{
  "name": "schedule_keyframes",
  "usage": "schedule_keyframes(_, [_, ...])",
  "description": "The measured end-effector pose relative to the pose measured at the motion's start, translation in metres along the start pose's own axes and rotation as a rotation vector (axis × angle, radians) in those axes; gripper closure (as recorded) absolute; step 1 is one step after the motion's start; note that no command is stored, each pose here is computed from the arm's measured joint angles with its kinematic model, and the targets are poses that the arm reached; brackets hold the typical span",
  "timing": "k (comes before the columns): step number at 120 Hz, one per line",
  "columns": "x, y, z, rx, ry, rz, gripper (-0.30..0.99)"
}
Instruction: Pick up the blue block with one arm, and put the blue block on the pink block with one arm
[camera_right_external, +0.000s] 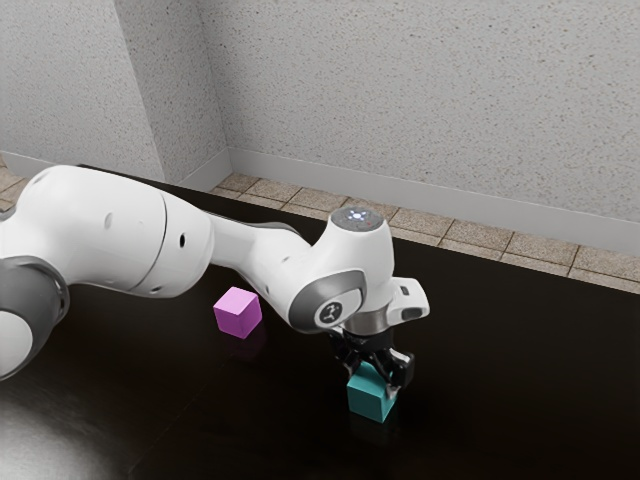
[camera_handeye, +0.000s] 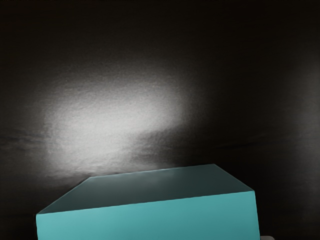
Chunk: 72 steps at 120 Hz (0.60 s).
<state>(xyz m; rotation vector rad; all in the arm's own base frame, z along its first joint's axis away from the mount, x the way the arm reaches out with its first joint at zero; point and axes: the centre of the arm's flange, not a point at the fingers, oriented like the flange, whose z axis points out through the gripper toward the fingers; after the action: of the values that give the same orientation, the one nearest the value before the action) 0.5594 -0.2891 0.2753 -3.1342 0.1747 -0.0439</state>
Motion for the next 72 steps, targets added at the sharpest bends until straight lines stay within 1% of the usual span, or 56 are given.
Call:
schedule_keyframes(32, [0.0008,-0.0003,-0.0013,0.003,0.009,0.003,0.32])
schedule_keyframes(72, [0.0016,0.0011,-0.0039,0.006,0.016,0.005,0.32])
